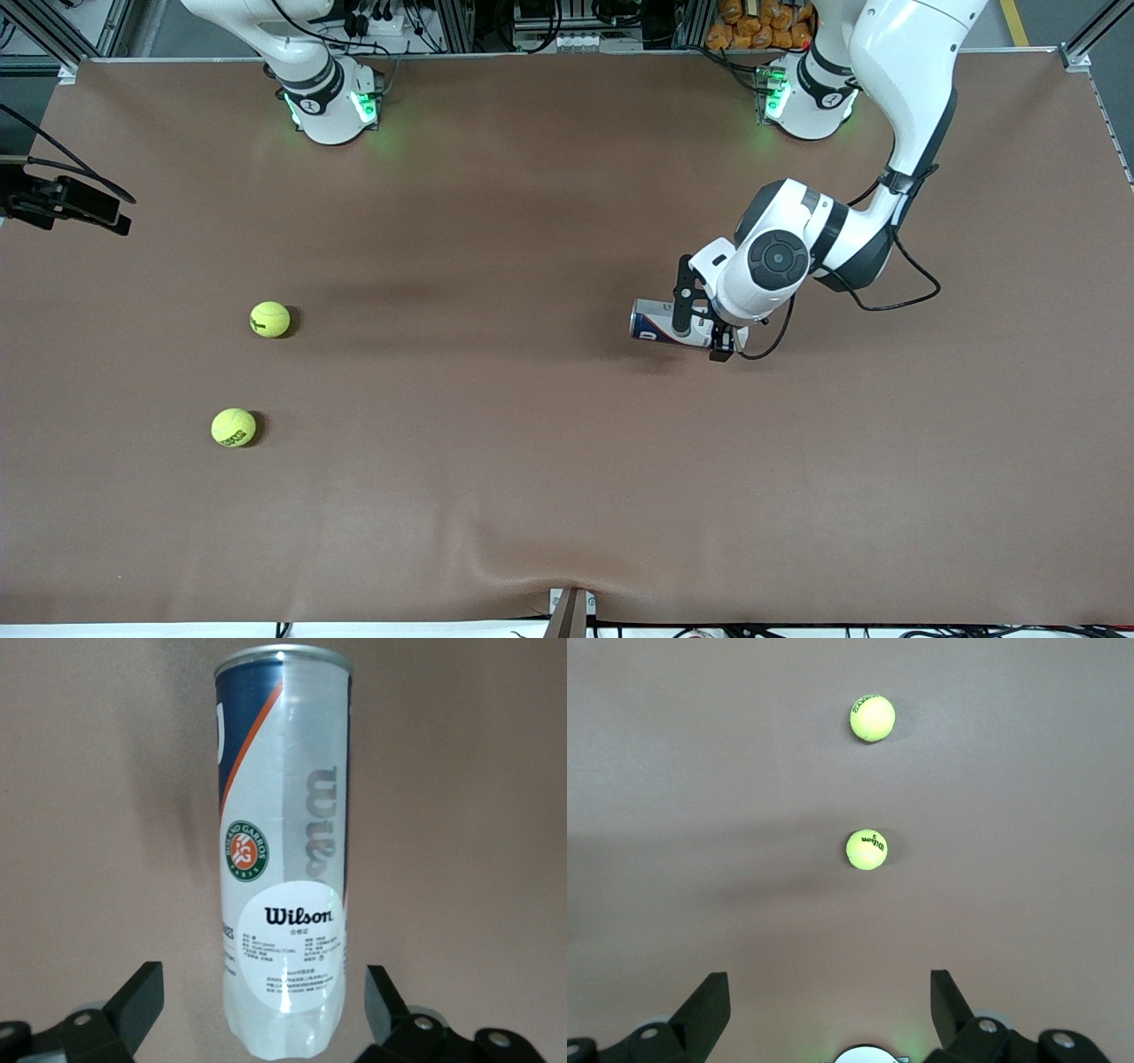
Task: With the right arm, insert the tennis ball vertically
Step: 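Close the left gripper around the middle of the can, then tilt the can upright with the left gripper while the right gripper reaches a ball, then move the can to mid-table while the right gripper grasps the ball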
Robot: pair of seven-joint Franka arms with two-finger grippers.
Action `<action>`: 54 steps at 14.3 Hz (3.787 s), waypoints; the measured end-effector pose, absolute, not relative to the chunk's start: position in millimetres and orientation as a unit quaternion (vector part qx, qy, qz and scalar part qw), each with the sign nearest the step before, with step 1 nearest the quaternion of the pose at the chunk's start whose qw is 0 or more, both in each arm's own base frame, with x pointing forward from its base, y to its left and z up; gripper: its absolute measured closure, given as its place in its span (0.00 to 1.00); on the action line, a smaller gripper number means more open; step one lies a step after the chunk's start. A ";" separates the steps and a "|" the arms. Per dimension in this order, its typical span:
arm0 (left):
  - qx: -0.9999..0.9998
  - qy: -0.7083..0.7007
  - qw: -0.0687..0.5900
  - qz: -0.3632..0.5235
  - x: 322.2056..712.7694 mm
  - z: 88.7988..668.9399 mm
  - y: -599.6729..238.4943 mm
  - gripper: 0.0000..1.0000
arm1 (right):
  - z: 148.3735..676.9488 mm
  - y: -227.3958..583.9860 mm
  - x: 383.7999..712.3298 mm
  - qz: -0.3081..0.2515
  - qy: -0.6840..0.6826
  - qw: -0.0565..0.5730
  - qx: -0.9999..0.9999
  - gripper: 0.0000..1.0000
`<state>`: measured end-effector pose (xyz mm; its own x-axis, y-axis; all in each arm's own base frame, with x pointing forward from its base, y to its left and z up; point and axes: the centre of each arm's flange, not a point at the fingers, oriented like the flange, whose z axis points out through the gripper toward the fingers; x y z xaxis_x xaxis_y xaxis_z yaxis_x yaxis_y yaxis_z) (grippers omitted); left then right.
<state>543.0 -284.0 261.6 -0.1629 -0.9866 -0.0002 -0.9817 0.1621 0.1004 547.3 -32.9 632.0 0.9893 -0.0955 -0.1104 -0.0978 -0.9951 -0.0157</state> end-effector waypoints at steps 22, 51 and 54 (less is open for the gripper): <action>0.616 -0.788 0.012 -0.004 511.4 199.9 -284.3 0.00 | 584.6 -2.0 580.1 0.072 0.023 0.008 -0.997 0.00; 0.699 -0.625 0.268 0.222 584.7 302.0 -345.7 0.44 | 228.9 -42.5 570.7 0.146 0.044 -0.021 -0.988 0.00; 0.670 -0.609 0.318 0.281 595.9 278.1 -345.9 0.43 | 224.5 -46.1 567.2 0.145 0.047 -0.020 -0.988 0.00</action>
<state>595.9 -345.9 278.1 0.0996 -0.6373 0.7642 -0.9950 -0.0556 0.0834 567.2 -46.1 224.5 0.9533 -0.0996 -0.2852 -0.0878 -0.9947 0.0541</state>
